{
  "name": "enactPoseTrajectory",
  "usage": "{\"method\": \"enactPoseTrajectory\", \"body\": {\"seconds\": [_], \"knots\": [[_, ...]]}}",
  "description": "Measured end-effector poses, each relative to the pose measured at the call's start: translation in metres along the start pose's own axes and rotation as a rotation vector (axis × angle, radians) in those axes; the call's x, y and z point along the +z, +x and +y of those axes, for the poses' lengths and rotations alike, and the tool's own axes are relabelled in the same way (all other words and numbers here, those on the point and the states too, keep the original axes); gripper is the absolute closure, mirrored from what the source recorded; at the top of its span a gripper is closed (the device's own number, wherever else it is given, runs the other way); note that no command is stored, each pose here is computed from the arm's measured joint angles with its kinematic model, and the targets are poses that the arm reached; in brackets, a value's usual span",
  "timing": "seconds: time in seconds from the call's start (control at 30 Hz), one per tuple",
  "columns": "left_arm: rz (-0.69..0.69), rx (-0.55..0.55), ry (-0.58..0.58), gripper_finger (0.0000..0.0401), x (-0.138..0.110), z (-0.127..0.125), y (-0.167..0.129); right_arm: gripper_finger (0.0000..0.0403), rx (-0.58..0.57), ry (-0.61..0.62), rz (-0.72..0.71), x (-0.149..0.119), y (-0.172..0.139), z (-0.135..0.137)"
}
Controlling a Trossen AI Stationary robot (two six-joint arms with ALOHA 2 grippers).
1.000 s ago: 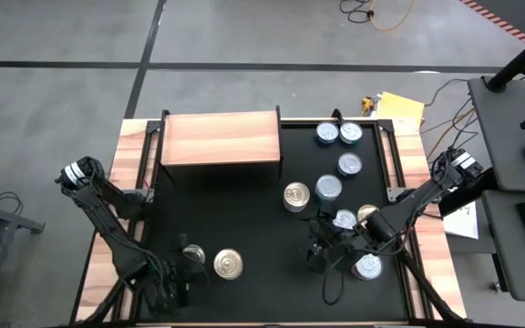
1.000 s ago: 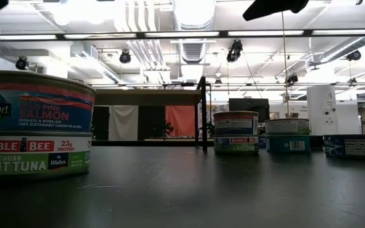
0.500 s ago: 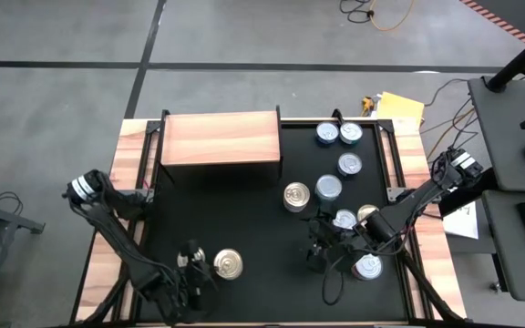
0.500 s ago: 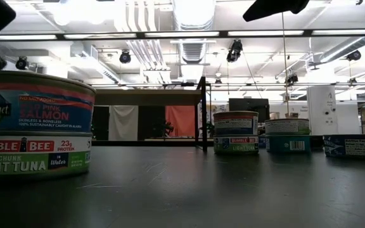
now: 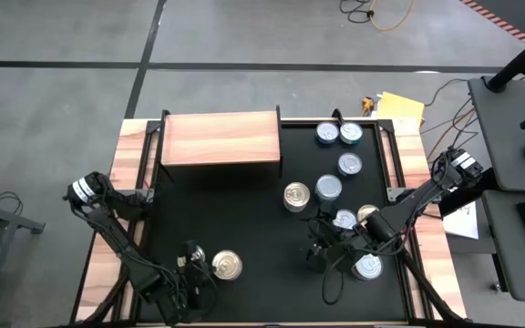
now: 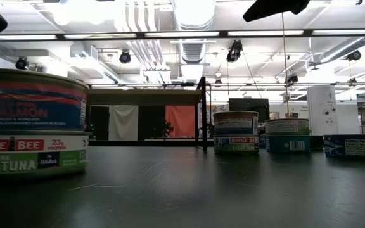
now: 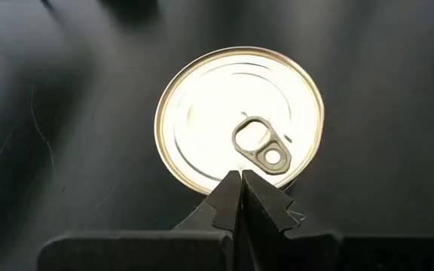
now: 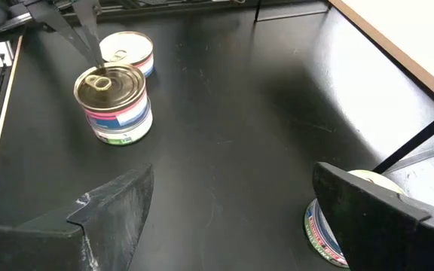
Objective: Stack canned seafood by type on shelf
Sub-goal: Put the blue/pink tuna can on the shelf
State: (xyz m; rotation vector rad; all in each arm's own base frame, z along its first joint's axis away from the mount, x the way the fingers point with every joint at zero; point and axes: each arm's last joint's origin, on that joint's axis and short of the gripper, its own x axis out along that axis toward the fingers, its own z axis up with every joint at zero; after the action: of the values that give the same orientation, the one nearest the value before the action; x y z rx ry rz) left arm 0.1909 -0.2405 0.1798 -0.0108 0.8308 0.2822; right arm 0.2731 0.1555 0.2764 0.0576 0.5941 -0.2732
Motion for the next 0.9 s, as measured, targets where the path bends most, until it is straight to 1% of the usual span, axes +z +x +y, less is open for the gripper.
{"method": "enactPoseTrajectory", "body": {"seconds": [0.33, 0.5, 0.67, 0.9], "knots": [[0.01, 0.011, -0.021, 0.0401, -0.004, 0.001, -0.002, 0.0049, 0.0, -0.001, 0.0, 0.0, 0.0, 0.0], [0.046, 0.009, -0.023, 0.0401, -0.009, 0.001, -0.003, 0.0049, 0.0, -0.003, 0.001, 0.0, 0.0, 0.0], [0.029, 0.013, -0.03, 0.0401, -0.008, 0.001, -0.004, 0.0049, 0.0, -0.003, 0.001, 0.0, 0.0, 0.0], [0.039, 0.036, -0.062, 0.0401, -0.014, 0.006, 0.0, 0.0049, 0.0, -0.003, 0.001, 0.0, 0.0, 0.0]]}}
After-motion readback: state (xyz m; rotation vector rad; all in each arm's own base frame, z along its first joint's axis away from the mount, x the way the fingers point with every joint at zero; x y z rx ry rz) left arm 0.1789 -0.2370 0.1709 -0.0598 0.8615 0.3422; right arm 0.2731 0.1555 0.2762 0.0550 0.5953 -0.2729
